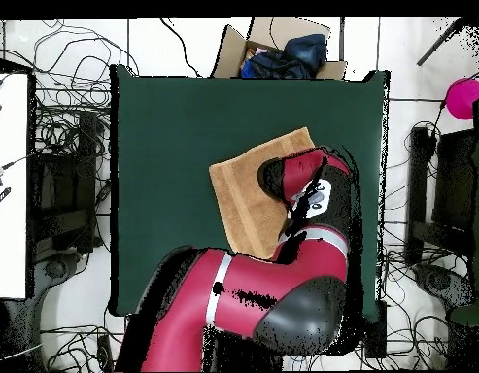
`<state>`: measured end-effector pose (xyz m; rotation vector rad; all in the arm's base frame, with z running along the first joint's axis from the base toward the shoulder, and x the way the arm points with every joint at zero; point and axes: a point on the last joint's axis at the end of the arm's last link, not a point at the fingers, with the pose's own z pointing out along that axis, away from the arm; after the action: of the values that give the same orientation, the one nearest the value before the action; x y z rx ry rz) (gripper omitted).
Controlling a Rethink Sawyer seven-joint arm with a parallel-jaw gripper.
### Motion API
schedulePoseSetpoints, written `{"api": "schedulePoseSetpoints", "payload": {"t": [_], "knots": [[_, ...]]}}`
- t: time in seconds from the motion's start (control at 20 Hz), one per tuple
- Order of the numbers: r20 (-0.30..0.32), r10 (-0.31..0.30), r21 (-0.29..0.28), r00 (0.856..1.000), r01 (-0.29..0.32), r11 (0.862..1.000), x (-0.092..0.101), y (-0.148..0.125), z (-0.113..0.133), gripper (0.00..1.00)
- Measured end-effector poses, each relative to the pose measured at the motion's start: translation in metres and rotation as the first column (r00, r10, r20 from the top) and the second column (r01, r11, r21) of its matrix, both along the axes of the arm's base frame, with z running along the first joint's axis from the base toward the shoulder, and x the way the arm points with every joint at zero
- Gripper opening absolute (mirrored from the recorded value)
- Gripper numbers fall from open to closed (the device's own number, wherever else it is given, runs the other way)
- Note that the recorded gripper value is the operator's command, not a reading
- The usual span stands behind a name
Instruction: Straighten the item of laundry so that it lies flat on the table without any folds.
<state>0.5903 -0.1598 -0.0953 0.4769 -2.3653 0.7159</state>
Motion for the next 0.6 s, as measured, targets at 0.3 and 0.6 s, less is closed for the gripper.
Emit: {"api": "schedulePoseSetpoints", "payload": {"t": [0.3, 0.6], "knots": [[-0.01, 0.01, -0.018, 1.0, -0.01, 1.0, -0.005, -0.015, 0.0, 0.0], [-0.022, 0.0, -0.04, 1.0, -0.001, 0.999, -0.015, -0.045, 0.001, 0.0]]}}
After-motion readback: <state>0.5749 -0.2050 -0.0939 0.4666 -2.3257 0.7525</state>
